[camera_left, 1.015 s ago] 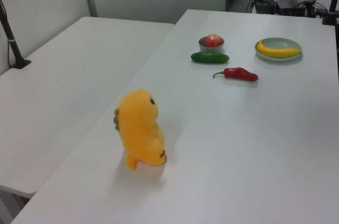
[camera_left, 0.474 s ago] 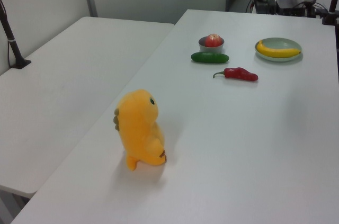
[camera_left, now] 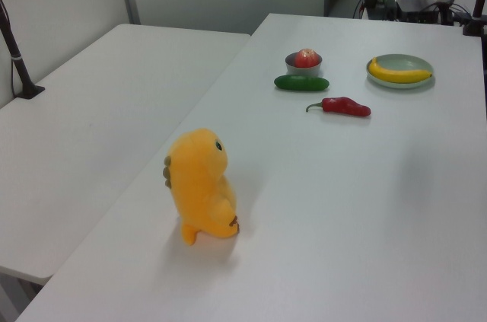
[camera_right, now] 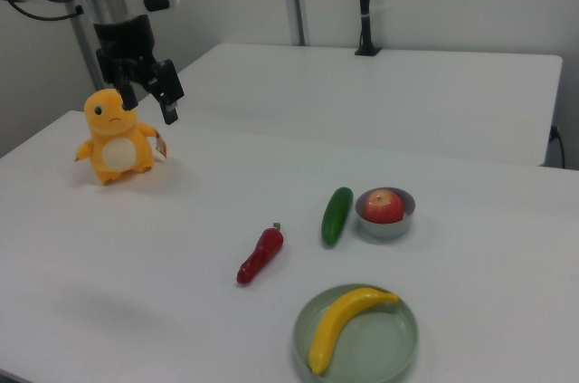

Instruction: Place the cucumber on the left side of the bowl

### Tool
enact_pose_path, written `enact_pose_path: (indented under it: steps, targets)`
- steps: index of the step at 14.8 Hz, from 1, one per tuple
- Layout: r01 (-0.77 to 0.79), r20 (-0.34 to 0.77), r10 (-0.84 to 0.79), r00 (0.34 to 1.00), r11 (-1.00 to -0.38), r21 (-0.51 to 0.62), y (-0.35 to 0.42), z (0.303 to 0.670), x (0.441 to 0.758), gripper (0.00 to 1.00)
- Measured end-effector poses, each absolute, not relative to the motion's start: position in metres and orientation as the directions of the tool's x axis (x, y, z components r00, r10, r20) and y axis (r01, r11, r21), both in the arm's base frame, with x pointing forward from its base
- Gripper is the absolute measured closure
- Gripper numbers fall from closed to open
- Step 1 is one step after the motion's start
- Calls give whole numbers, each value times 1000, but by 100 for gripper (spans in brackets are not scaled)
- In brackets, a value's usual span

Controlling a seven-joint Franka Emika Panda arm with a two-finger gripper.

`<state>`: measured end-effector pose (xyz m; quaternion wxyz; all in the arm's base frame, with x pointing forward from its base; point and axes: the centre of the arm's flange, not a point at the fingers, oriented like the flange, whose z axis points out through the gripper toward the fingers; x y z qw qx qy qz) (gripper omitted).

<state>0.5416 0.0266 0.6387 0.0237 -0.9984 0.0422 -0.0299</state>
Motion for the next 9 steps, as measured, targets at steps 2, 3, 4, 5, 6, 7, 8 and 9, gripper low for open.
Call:
enact_pose_path:
  steps: [2, 3, 4, 5, 6, 7, 8, 9]
  targets:
    - [-37, 90, -41, 995, -998, -49, 25, 634, 547, 0]
    - [-9, 104, -14, 994, -999, -47, 21, 633, 549, 0]
    - [16, 114, 11, 993, -999, -44, 15, 632, 551, 0]
    - [38, 118, 34, 992, -998, -40, 9, 632, 552, 0]
    - [50, 119, 45, 992, -998, -38, 4, 632, 552, 0]
    - [57, 120, 53, 991, -998, -37, 1, 632, 552, 0]
    - [62, 120, 58, 991, -997, -36, 1, 632, 552, 0]
    - [64, 120, 59, 991, -997, -36, 1, 632, 552, 0]
